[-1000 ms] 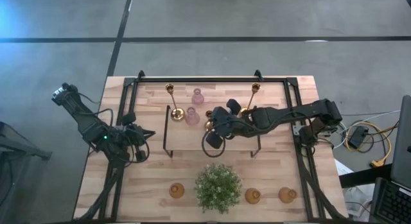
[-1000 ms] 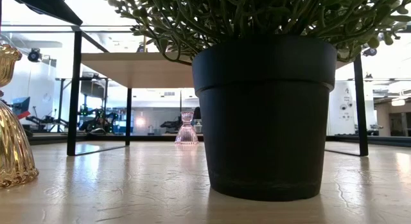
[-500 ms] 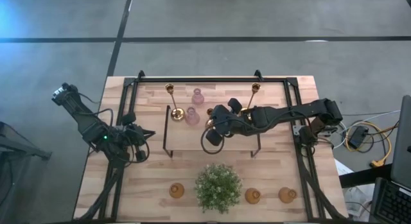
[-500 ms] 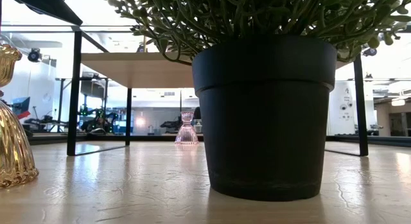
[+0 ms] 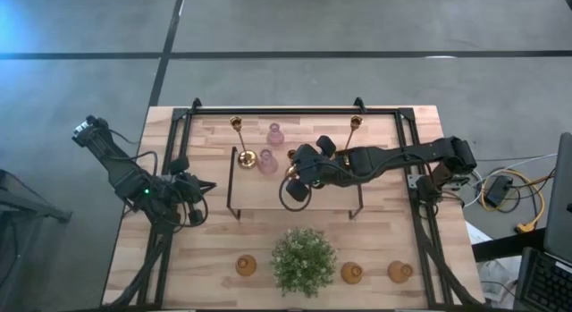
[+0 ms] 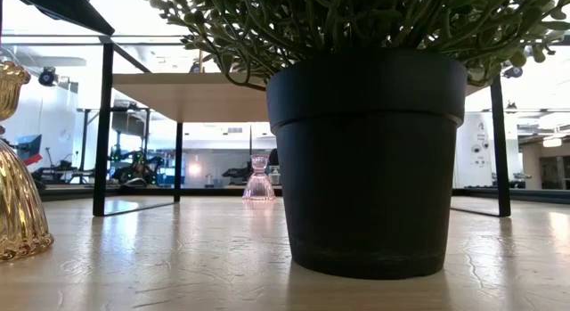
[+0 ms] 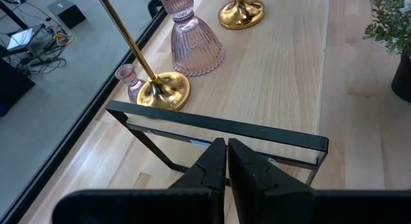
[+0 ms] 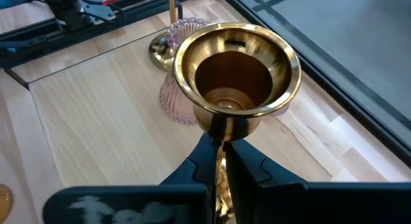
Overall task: Pick & Place candle stick holders
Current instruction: Put the gold candle holder on the shelf, then put the pink vase on the shelf
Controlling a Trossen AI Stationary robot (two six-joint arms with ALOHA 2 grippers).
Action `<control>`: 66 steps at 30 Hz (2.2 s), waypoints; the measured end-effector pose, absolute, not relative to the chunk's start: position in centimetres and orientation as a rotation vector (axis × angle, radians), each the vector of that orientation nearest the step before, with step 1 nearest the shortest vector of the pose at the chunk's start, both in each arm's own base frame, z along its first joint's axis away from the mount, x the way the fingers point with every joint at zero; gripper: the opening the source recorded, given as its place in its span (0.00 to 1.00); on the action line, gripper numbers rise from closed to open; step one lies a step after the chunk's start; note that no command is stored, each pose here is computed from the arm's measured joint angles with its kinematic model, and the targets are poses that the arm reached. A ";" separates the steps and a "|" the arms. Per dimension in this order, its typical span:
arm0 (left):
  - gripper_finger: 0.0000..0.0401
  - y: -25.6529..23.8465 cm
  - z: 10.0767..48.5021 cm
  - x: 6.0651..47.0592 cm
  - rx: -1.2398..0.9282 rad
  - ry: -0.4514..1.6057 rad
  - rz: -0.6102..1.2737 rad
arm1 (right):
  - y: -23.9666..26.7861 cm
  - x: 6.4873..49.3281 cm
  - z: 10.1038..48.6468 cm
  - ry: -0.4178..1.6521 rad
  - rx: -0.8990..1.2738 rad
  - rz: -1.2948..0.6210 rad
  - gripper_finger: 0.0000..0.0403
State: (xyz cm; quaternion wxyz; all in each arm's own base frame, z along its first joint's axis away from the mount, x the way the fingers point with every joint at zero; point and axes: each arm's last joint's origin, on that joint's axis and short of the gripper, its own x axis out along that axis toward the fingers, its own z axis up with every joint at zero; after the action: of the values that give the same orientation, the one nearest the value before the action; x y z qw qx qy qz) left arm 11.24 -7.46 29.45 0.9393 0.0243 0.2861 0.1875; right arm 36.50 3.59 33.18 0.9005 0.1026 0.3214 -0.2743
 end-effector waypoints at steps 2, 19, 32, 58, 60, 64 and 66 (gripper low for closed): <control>0.05 -7.5 29.4 11.2 0.050 0.584 0.383 | 3.5 36.5 33.2 0.669 0.221 -0.557 0.03; 0.05 -7.5 29.4 11.2 0.049 0.584 0.383 | 3.3 36.4 33.1 0.690 0.213 -0.558 0.03; 0.05 -7.5 29.4 11.2 0.050 0.584 0.383 | 3.2 36.3 32.6 0.739 0.176 -0.554 0.19; 0.05 -7.5 29.4 11.2 0.050 0.584 0.383 | 3.7 35.7 32.6 0.784 0.162 -0.536 0.55; 0.05 -7.5 29.4 11.2 0.050 0.584 0.383 | 3.9 35.5 32.8 0.780 0.157 -0.527 0.55; 0.05 -7.5 29.4 11.2 0.050 0.584 0.383 | 4.4 35.0 33.4 0.769 0.155 -0.510 0.56; 0.05 -7.5 29.4 11.2 0.050 0.584 0.383 | 4.8 34.7 33.6 0.769 0.150 -0.497 0.56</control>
State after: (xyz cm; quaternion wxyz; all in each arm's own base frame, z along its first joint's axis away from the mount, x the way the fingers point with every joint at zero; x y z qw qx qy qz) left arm 11.24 -7.46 29.45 0.9393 0.0244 0.2861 0.1877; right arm 34.68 4.80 33.62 0.8942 0.0725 0.3710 -0.2399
